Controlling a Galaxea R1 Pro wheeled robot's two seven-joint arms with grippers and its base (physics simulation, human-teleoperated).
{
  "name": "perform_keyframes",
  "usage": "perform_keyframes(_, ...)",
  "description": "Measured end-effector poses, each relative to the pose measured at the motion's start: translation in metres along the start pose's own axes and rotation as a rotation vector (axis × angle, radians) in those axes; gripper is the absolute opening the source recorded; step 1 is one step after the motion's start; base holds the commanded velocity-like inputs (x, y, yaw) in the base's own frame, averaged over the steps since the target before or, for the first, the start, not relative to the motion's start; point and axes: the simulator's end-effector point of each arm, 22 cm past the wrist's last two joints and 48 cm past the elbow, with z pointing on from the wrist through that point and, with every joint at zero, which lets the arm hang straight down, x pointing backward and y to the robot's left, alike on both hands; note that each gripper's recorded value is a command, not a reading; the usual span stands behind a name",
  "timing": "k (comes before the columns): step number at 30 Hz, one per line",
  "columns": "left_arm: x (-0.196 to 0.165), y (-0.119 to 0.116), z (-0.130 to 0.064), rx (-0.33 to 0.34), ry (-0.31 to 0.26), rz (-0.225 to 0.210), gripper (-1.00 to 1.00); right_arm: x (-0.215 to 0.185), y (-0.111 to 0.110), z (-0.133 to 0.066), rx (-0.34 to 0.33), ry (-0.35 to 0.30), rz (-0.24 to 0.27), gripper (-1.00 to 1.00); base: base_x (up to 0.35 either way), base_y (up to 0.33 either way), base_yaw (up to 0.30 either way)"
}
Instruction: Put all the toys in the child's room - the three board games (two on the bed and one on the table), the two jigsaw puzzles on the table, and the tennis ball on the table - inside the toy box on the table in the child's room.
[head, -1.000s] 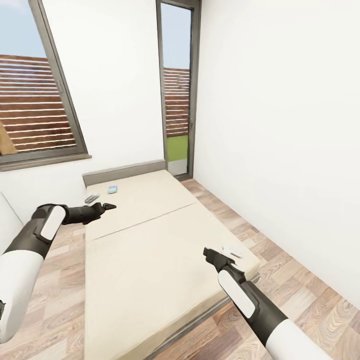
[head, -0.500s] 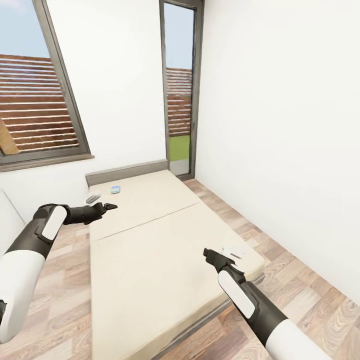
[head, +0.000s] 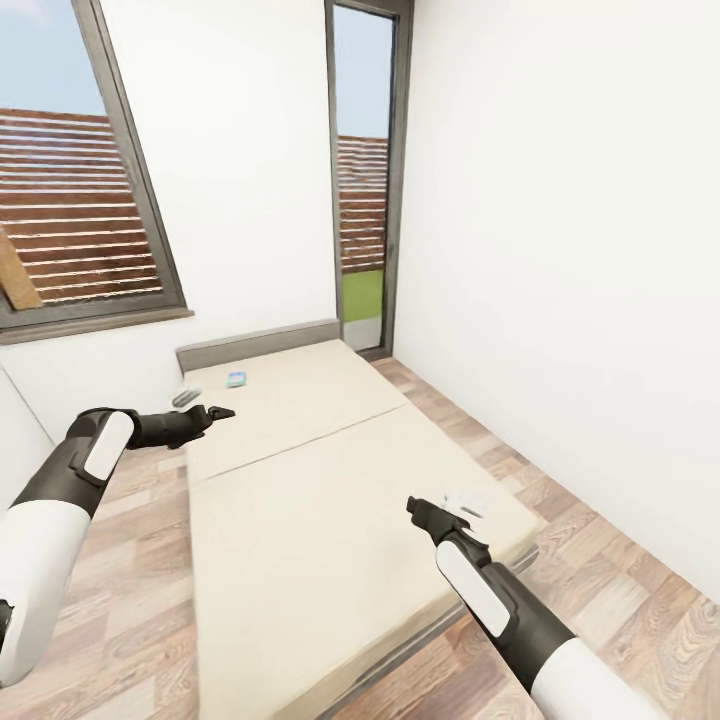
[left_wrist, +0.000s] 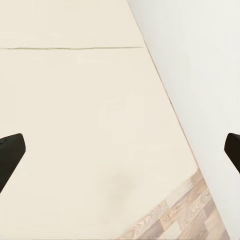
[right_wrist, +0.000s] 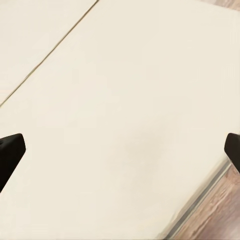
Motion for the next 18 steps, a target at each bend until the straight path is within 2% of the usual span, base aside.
perform_keyframes(10,0.001,0.002,0.002,-0.002,0.003,-0.001,1.00,0.004,-0.003,0.002,0.007,0.007,-0.001,1.00,0.021,0.246,0.000)
perform_keyframes(18,0.003,0.003,0.004,-0.003,0.007,-0.003,1.00,0.012,-0.011,0.006,0.026,0.025,-0.005,1.00,0.029,0.088,-0.001)
